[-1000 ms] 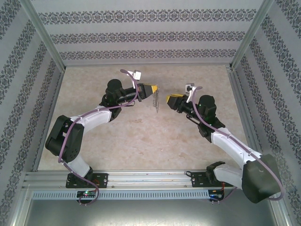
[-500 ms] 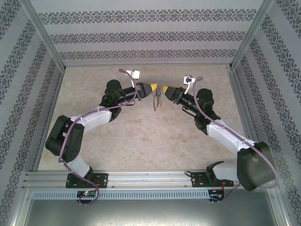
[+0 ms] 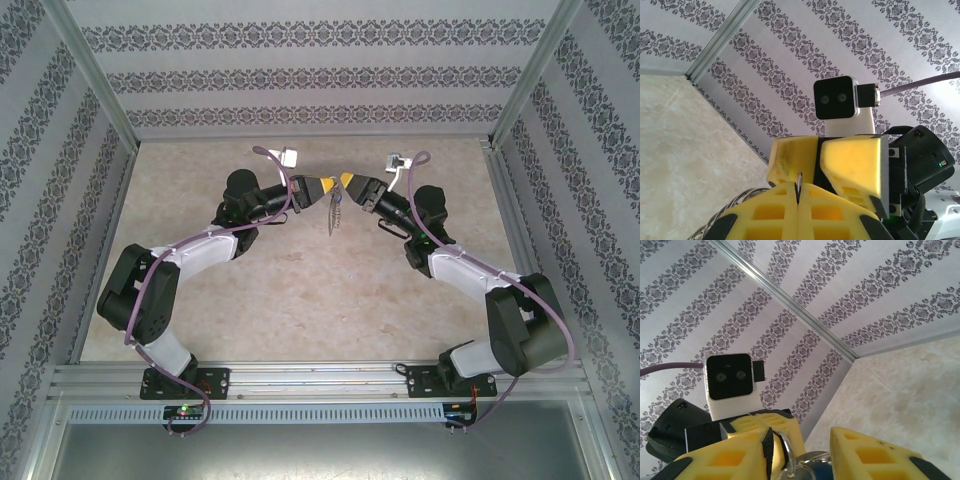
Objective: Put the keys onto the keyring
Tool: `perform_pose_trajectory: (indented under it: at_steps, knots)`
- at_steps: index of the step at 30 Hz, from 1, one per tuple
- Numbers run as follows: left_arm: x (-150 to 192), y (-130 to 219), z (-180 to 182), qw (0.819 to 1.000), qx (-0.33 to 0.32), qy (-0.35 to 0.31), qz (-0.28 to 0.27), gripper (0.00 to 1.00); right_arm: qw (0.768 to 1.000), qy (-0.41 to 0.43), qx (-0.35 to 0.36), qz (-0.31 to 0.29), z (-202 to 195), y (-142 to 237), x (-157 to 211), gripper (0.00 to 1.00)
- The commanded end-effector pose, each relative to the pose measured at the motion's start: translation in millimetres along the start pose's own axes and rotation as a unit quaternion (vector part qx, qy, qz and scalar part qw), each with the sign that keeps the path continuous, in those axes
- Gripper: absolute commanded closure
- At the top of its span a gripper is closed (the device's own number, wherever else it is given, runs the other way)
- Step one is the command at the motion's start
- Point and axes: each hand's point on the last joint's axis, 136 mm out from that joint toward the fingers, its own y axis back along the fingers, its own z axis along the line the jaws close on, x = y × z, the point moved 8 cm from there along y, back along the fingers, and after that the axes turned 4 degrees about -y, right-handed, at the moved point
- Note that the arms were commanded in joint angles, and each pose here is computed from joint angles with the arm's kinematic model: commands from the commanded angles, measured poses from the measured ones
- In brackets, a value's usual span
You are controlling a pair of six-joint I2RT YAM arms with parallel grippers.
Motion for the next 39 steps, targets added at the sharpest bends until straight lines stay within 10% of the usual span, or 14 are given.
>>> perform_pose_trajectory:
  at_steps: [1,26,34,39]
  knots:
    - [-12,-5,-12,0.999,0.024,-0.023,-0.021,1.0,0.999,0.017,-0.042,-0.003,18,-5,-4,0.64]
    - [-13,-8,-14,0.999,0.024,-0.033,-0.016,1.0,0.999,0.013,-0.045,0.025,13,-14,11,0.75]
    - [-12,-9,-15,0.999,0.026,-0.036,-0.01,1.0,0.998,0.019,-0.046,0.026,13,-15,7,1.0]
    - [-18,-1,-13,0.998,0.005,-0.063,0.006,0.72,0.998,0.034,-0.03,0.031,9,-10,-3,1.0]
